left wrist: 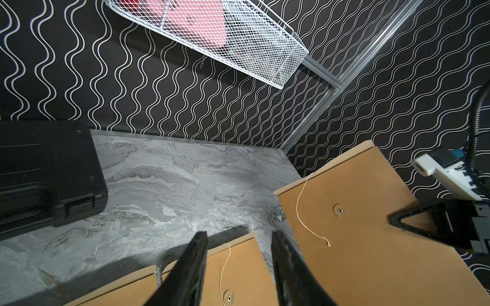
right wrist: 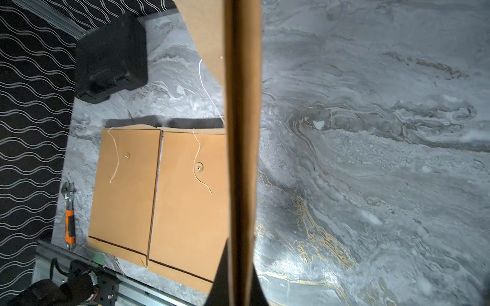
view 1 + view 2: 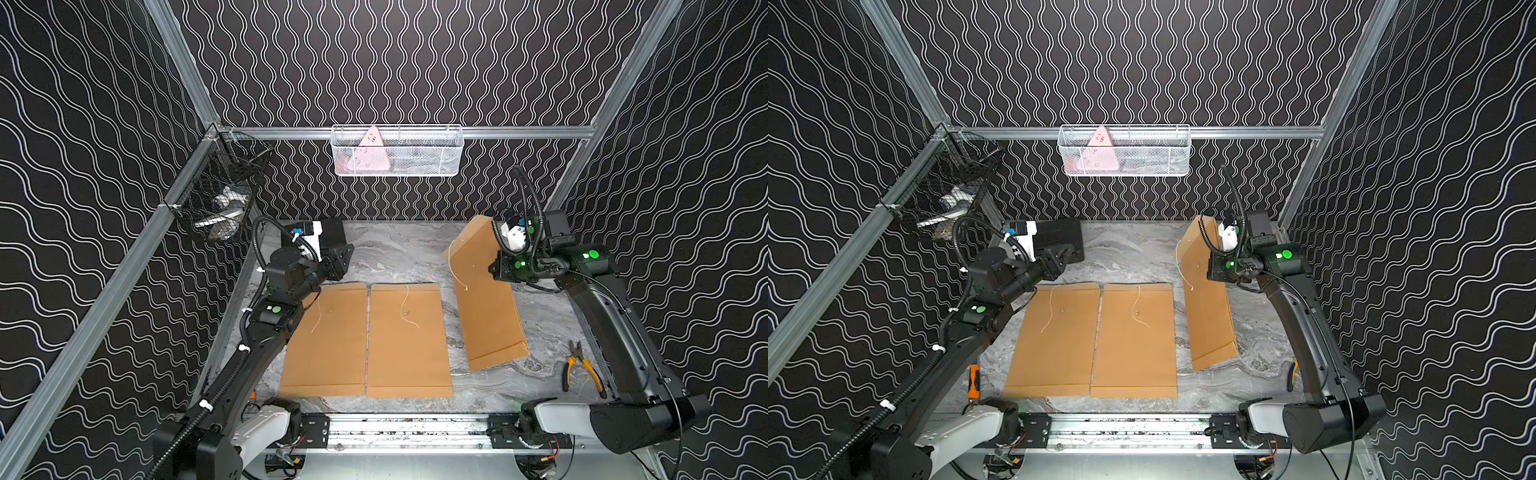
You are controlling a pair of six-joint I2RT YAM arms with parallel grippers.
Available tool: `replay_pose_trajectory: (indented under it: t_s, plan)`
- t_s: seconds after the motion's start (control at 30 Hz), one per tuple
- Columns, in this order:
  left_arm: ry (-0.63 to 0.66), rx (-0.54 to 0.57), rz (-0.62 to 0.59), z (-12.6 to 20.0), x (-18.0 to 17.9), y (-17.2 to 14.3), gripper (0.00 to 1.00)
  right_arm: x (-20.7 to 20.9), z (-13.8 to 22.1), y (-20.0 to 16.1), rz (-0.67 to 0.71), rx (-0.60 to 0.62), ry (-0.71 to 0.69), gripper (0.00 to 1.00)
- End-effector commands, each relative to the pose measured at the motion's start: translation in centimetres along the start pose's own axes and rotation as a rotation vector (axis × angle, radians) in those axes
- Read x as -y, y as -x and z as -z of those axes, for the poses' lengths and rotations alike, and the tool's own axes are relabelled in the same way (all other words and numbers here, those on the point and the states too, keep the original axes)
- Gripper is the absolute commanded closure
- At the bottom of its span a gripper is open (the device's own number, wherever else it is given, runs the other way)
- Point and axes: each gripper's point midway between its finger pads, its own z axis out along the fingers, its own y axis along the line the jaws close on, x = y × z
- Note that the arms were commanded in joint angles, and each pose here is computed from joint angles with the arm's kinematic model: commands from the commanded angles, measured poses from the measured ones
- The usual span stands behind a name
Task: Open the file bag
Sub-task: Place the file bag at the center of the board.
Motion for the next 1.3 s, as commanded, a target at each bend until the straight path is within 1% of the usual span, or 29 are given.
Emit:
replay_pose_trajectory:
  t_s: [0.0,0.17,0.5,0.7,1.1,1.27]
  plan:
    - [-0.008,0.014,-0.033,0.3,0.3,0.4,0.56,1.0,-0.6,-1.8,-0.012,-0.077,-0.037,1.0]
    - [-0.012,0.02,-0.04,0.5,0.5,0.6,0.56,2.2,-2.3,-3.3,-0.063,-0.127,-0.047,1.0]
    - [-0.023,0.016,-0.038,0.4,0.6,0.4,0.57,3.6,-4.6,-5.1,-0.116,-0.164,-0.018,1.0]
    - [-0.023,0.016,-0.041,0.3,0.6,0.5,0.57,4.8,-5.4,-5.7,-0.152,-0.169,-0.005,1.0]
    - [-0.021,0.007,-0.041,0.0,0.4,0.2,0.57,5.3,-6.9,-6.6,-0.161,-0.212,0.036,1.0]
    - [-0.025,0.007,-0.038,-0.1,0.4,0.2,0.57,5.6,-7.1,-6.9,-0.163,-0.219,0.028,1.0]
